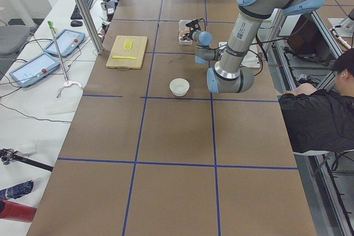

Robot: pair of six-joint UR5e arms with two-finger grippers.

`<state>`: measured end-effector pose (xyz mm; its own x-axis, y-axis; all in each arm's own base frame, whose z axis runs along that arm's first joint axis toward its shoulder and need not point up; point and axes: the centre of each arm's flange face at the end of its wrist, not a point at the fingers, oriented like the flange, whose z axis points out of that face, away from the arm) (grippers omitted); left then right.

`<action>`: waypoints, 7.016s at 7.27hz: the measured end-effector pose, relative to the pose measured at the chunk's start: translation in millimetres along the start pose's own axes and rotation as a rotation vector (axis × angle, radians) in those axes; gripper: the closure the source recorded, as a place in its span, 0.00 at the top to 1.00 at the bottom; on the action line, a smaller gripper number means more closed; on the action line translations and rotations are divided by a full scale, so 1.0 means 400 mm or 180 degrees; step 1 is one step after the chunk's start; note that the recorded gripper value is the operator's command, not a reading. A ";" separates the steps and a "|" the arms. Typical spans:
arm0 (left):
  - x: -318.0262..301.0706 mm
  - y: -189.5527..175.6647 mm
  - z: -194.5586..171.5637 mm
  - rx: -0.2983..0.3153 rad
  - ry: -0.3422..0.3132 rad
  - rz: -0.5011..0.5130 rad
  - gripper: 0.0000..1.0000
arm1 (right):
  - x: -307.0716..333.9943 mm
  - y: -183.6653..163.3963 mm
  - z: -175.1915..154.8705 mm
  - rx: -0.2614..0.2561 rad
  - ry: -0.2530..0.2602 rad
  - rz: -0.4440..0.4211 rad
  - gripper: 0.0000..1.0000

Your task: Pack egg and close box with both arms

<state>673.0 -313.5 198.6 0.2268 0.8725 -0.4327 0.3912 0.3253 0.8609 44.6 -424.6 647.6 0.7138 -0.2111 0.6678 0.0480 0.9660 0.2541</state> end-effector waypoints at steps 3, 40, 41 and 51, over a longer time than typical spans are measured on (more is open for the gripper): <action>0.001 -0.003 -0.001 0.0008 0.0003 -0.0001 0.55 | 0.000 0.000 0.000 0.0000 0.0000 0.0000 1.00; -1.252 0.039 -1.848 -0.2972 -0.2027 -0.2083 1.00 | -1.033 -0.099 0.213 -0.0132 -0.0702 0.0951 1.00; -1.252 0.037 -1.847 -0.2969 -0.2025 -0.2078 1.00 | -1.144 -0.097 0.236 -0.0079 -0.0762 0.0970 1.00; -1.251 0.031 -1.845 -0.2960 -0.2016 -0.2045 1.00 | -1.382 -0.219 0.128 -0.0153 -0.0507 0.0919 1.00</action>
<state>-93.7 -477.1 623.3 0.7108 0.2262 -0.6661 -0.1180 0.9718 0.2042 -389.8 -400.3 291.9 0.5848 0.0553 0.8093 -0.1046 0.9945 0.0077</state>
